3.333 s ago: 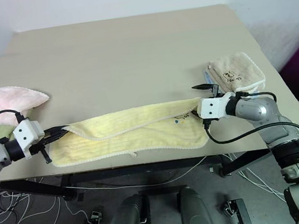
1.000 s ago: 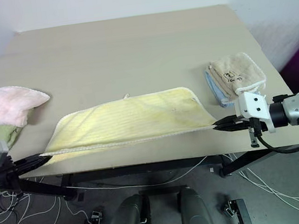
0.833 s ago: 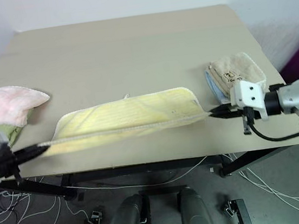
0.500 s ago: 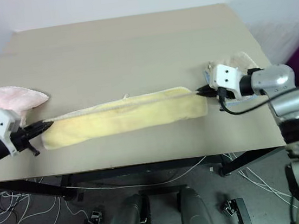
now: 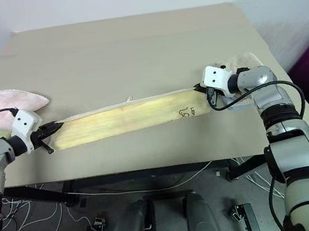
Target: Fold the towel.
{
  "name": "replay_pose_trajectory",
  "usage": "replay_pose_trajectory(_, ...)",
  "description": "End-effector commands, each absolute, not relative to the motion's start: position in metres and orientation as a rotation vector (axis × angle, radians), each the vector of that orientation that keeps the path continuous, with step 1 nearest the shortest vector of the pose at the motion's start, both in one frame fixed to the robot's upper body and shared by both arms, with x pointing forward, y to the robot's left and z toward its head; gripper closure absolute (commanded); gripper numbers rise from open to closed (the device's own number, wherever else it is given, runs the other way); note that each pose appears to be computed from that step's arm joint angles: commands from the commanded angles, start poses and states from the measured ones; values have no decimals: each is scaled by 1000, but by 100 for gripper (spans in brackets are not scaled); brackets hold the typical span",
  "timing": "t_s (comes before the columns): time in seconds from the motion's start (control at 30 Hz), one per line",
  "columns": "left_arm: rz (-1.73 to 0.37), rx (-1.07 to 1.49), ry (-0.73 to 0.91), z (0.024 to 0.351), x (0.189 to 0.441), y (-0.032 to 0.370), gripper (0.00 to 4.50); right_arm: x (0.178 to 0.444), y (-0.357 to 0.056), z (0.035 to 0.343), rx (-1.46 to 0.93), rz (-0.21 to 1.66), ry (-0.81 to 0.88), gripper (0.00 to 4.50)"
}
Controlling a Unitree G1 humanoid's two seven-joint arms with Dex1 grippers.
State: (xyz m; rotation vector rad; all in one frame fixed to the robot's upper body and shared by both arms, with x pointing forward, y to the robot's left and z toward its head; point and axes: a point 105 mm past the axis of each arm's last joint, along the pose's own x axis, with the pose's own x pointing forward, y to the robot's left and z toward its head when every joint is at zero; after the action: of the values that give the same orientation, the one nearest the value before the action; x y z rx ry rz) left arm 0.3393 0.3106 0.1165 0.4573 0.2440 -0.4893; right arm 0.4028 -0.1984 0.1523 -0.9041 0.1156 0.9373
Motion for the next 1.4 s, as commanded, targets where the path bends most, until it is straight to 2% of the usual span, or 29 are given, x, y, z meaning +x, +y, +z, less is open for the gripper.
replay_pose_trajectory(0.03, -462, 447, 195, 131, 342, 314, 322, 408, -198, 174, -887, 901, 45, 352)
replay_pose_trajectory(0.27, -411, 406, 165, 138, 343, 320, 106, 407, -206, 191, -881, 858, -7, 132)
replay_pose_trajectory(0.37, -370, 412, 158, 139, 344, 325, 4, 405, -208, 198, -870, 835, -39, 22)
replay_pose_trajectory(0.4, -341, 427, 162, 139, 345, 329, 0, 405, -209, 203, -869, 815, -61, 1)
replay_pose_trajectory(0.53, -271, 386, 98, 150, 341, 339, 0, 392, -212, 225, -773, 768, -148, 1)
replay_pose_trajectory(0.6, -269, 374, 50, 159, 336, 337, 0, 378, -205, 228, -557, 777, -158, 1)
replay_pose_trajectory(0.67, -281, 373, 11, 166, 332, 332, 0, 358, -194, 219, -347, 823, -110, 1)
replay_pose_trajectory(0.73, -309, 361, -12, 170, 327, 324, 0, 340, -184, 204, -233, 847, -46, 1)
replay_pose_trajectory(0.8, -410, 359, -29, 171, 321, 303, 0, 325, -177, 178, -18, 820, 86, 1)
replay_pose_trajectory(0.97, -623, 362, -1, 162, 310, 262, 0, 300, -169, 144, 406, 739, 296, 1)
replay_pose_trajectory(1.1, -749, 363, 25, 154, 305, 236, 0, 290, -171, 119, 597, 622, 426, 1)
replay_pose_trajectory(1.23, -869, 390, 56, 143, 297, 214, 0, 287, -171, 106, 757, 517, 481, 1)
replay_pose_trajectory(1.4, -932, 361, 51, 137, 295, 199, 0, 305, -180, 103, 922, 347, 458, 1)
